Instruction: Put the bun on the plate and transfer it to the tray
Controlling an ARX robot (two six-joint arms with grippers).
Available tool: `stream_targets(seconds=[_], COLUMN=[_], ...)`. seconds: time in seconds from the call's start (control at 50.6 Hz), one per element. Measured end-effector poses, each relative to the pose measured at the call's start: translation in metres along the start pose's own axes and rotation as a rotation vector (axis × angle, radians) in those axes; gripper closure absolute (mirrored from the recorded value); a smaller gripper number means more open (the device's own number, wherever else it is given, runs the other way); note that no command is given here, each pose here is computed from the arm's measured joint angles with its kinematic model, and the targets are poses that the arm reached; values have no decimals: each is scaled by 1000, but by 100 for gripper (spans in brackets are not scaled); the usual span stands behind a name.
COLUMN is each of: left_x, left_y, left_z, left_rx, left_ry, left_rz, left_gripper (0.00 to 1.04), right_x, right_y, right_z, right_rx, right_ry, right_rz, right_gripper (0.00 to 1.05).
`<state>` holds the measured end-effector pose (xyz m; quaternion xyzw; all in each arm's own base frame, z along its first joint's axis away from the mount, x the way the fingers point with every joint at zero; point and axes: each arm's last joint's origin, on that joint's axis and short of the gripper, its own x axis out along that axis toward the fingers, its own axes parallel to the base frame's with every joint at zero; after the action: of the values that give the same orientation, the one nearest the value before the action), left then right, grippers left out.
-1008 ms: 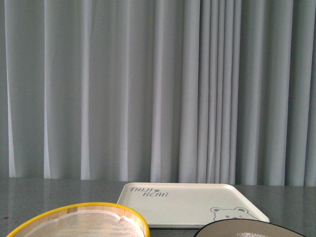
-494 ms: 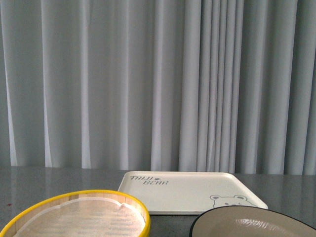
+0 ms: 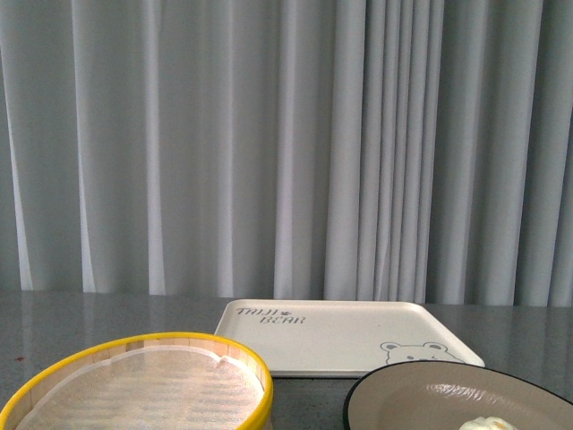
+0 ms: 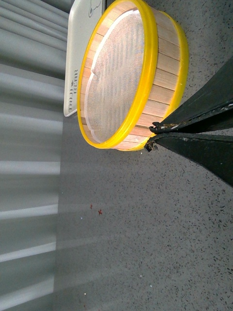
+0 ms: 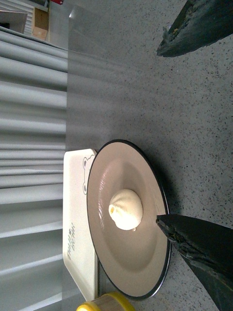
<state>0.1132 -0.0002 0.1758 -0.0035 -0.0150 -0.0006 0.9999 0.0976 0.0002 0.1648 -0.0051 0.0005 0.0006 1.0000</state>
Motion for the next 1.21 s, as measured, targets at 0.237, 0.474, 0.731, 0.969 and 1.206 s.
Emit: stream_targets(seconds=[0.237, 0.474, 0.731, 0.969, 1.206], left_x=[-4, -17, -17, -17, -17], left_y=[0, 0, 0, 0, 0], left_z=[0, -3, -3, -3, -3], left_rx=[0, 2, 2, 2, 3], left_ry=[0, 3, 7, 7, 7], left_rz=[0, -1, 0, 0, 0], left_gripper=[101, 101, 96, 42, 7], right_x=[0, 0, 0, 0, 0], right_y=[0, 0, 0, 0, 0], right_z=[0, 0, 0, 0, 0], right_rx=[0, 0, 0, 0, 0], right_ry=[0, 0, 0, 0, 0], right_rz=[0, 0, 0, 0, 0], right_gripper=[9, 9, 9, 9, 9])
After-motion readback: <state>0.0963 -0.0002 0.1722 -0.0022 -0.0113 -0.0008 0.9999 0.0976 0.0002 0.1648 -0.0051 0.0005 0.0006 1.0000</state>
